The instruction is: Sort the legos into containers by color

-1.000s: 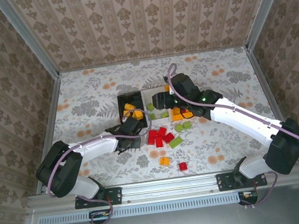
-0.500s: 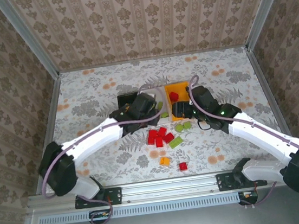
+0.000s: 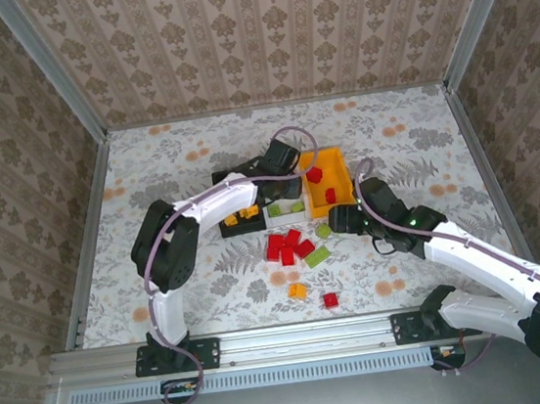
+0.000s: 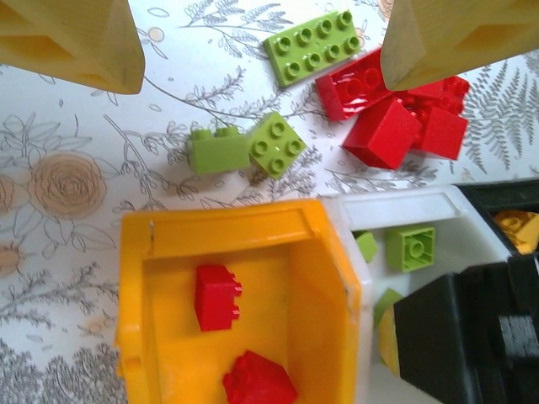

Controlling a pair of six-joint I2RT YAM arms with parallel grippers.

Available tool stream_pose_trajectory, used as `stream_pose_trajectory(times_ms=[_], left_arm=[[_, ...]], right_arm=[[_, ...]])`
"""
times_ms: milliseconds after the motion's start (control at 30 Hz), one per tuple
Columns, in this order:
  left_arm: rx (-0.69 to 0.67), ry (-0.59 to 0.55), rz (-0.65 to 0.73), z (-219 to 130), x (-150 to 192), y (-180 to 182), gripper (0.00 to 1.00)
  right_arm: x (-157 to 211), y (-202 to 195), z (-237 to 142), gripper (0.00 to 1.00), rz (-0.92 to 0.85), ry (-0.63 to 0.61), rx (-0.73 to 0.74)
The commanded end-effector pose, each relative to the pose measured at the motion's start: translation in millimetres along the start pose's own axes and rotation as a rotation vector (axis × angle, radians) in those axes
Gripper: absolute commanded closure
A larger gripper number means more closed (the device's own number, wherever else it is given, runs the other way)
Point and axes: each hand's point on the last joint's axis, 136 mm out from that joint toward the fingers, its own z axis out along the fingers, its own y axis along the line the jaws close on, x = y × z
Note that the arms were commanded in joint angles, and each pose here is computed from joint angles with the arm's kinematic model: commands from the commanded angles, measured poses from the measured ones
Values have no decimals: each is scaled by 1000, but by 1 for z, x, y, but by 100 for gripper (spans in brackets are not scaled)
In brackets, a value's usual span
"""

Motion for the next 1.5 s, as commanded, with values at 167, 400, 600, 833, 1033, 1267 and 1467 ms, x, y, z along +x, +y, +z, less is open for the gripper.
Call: stream_pose_trajectory(times_ms=[167,400,600,833,1033,1267,1467], left_arm=[[42,-39,0,-21,-15,-12,27],[113,-148,22,-84,-13,-32,2],[116,-158,60,-121,28,-37,0],[99,-170,-37,-143,85,-6,0],[54,-176,-121,-156,123,29,0],[5,-149,-196,-148,152,58,0],[-35,-146,-237,-147,159,79,0]], right_arm=[[15,-17,10,25,13,33,62],[20,-18,43,28,-23,70,96],[18,-18,73,30,-43,98,135],[17,-24,96,34,-19,117,163],[22,-32,102,48,-9,140,193],[27,-36,99,66,-4,150,199],[1,-14,57,72,-21,78,102]])
